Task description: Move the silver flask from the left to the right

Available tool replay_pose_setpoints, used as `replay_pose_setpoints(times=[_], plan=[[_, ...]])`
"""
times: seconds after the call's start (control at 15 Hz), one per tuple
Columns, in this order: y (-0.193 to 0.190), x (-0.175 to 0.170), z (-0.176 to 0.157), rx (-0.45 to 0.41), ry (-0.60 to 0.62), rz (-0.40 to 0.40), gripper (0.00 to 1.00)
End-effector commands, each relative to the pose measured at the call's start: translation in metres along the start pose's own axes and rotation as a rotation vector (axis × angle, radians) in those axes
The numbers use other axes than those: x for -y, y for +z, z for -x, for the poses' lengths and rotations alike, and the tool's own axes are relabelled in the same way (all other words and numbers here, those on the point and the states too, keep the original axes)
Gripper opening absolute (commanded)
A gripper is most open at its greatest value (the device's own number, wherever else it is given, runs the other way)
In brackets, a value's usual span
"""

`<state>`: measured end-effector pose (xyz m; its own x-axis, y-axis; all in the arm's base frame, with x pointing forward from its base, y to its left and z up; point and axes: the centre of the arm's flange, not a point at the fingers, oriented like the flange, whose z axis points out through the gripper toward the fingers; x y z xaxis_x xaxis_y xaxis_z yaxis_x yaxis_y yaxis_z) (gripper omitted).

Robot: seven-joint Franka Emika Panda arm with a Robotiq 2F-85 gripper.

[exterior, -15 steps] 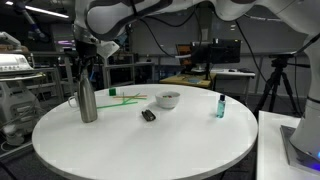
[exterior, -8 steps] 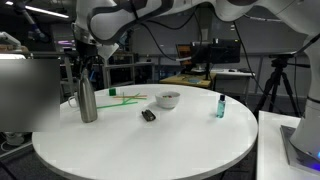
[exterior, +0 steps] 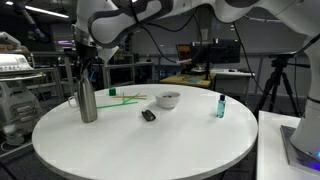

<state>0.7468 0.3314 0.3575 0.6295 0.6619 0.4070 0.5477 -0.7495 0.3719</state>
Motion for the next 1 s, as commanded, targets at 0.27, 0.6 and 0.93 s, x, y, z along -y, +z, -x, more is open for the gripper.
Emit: replay_pose_setpoints(times=[0.27, 0.6, 0.93], plan=[[0.0027, 0.0008, -0.0034, -0.013, -0.021, 0.026, 0.34], [0.0015, 0.0022, -0.0045, -0.015, -0.027, 0.035, 0.23], [-0.0018, 0.0026, -0.0065, -0.007, -0.014, 0.005, 0.23]])
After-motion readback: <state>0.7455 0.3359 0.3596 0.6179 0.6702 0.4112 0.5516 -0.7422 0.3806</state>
